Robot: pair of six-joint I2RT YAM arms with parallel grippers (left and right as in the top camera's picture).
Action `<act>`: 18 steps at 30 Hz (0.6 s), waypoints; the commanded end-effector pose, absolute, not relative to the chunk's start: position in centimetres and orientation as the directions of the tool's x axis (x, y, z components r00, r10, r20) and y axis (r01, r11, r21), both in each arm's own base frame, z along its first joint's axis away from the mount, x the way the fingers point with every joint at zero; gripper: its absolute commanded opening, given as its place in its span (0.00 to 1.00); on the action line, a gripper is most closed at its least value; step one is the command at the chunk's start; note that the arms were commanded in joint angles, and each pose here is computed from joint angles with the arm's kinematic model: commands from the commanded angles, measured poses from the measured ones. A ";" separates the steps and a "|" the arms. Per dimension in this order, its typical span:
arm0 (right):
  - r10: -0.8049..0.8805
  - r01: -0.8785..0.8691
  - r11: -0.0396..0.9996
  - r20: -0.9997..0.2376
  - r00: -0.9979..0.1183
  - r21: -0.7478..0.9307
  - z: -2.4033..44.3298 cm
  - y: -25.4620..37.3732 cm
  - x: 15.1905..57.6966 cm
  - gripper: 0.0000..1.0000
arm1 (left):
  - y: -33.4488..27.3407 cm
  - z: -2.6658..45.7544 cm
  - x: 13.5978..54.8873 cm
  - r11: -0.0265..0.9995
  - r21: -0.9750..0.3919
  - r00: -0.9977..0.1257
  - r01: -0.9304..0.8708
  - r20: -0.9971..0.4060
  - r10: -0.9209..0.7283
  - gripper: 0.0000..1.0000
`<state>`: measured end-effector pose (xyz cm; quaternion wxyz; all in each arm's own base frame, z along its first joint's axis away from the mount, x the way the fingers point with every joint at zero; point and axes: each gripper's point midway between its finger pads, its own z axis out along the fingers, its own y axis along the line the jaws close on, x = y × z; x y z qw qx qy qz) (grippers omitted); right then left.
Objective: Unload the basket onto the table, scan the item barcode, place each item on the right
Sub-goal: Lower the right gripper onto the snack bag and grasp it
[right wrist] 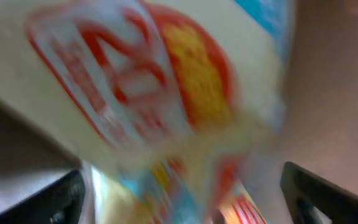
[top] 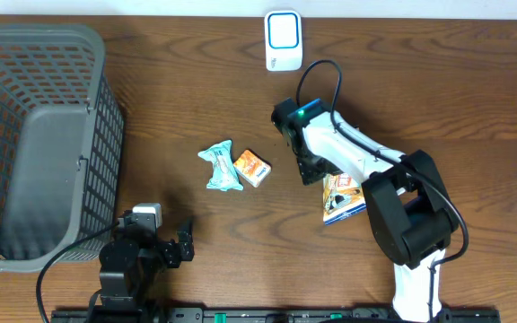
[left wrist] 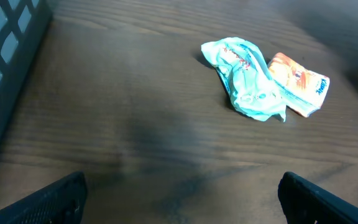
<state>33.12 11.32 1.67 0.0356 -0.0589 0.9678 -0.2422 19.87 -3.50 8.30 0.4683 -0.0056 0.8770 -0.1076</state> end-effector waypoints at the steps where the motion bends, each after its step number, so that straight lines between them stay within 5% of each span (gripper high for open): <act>1: -0.118 -0.095 0.878 -0.021 -0.993 -0.470 -0.7 9.9 32.3 0.71 | -3.6 7.7 19.7 0.974 -0.208 -0.575 0.091 -0.809 -0.119 0.98; 5: -0.102 -0.078 0.894 -0.030 -0.994 -0.441 -2.0 9.9 32.0 0.18 | -3.6 7.7 19.7 0.974 -0.208 -0.575 0.090 -0.809 -0.120 0.98; 9: -0.110 -0.097 0.932 -0.019 -0.994 -0.348 -2.1 11.9 32.3 0.01 | -3.6 7.7 19.7 0.974 -0.208 -0.575 0.090 -0.809 -0.120 0.98; 14: -0.218 -0.198 0.950 0.062 -0.974 0.240 1.4 21.5 32.0 0.01 | -3.6 7.7 19.7 0.974 -0.208 -0.575 0.090 -0.809 -0.120 0.98; 18: -0.335 -0.221 0.581 -0.017 -0.942 0.784 11.3 27.6 31.6 0.01 | -3.6 7.7 19.7 0.974 -0.208 -0.575 0.090 -0.809 -0.120 0.98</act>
